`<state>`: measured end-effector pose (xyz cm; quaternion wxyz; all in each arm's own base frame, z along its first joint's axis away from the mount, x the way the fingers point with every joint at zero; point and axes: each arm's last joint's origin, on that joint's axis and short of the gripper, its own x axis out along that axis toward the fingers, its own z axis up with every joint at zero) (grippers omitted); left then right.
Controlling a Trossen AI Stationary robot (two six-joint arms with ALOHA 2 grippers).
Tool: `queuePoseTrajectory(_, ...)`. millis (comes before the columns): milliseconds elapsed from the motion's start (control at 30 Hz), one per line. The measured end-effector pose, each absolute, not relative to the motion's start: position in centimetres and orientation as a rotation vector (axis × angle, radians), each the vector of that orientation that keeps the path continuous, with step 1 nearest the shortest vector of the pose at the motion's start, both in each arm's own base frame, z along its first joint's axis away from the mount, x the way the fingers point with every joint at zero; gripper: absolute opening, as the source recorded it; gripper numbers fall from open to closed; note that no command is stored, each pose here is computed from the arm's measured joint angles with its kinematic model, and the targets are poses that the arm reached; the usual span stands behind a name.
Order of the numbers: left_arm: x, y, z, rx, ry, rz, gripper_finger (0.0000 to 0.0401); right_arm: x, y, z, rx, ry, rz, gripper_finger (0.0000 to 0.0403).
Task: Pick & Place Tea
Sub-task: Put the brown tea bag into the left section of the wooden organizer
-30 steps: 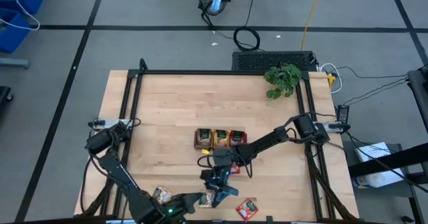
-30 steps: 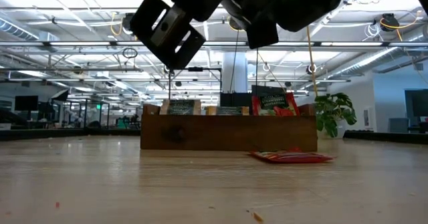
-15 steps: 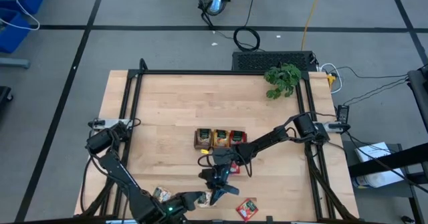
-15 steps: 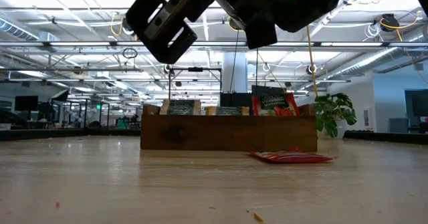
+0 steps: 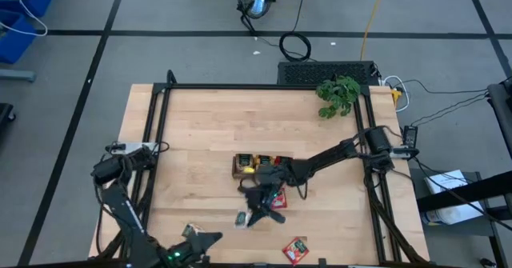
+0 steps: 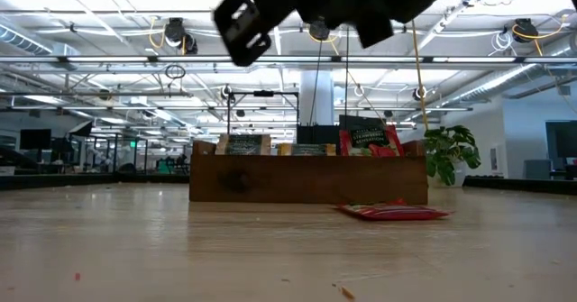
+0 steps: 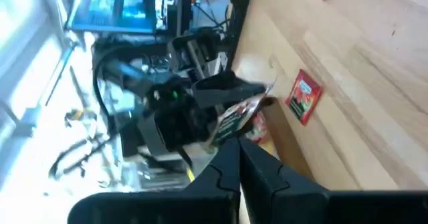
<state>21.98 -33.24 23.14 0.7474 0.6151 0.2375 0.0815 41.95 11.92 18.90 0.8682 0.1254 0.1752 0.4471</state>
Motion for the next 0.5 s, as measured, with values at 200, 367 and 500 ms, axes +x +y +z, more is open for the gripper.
queuePoseTrajectory(200, 19.5, -31.6, 25.5, 1.077, 0.518, 0.207, 0.0012, 38.4, 8.6, 19.4, 0.11, 0.319, 0.686, 0.0008)
queuePoseTrajectory(367, 19.0, -28.9, 27.1, 0.804, 0.465, 0.348, 0.0012, 34.6, 6.2, 18.6, 0.014, 0.194, 0.47, 0.0008)
queuePoseTrajectory(500, 19.0, -26.6, 26.2, 0.715, 0.319, 0.468, 0.0012, 31.8, 4.6, 17.3, 0.021, 0.082, 0.426, 0.0008)
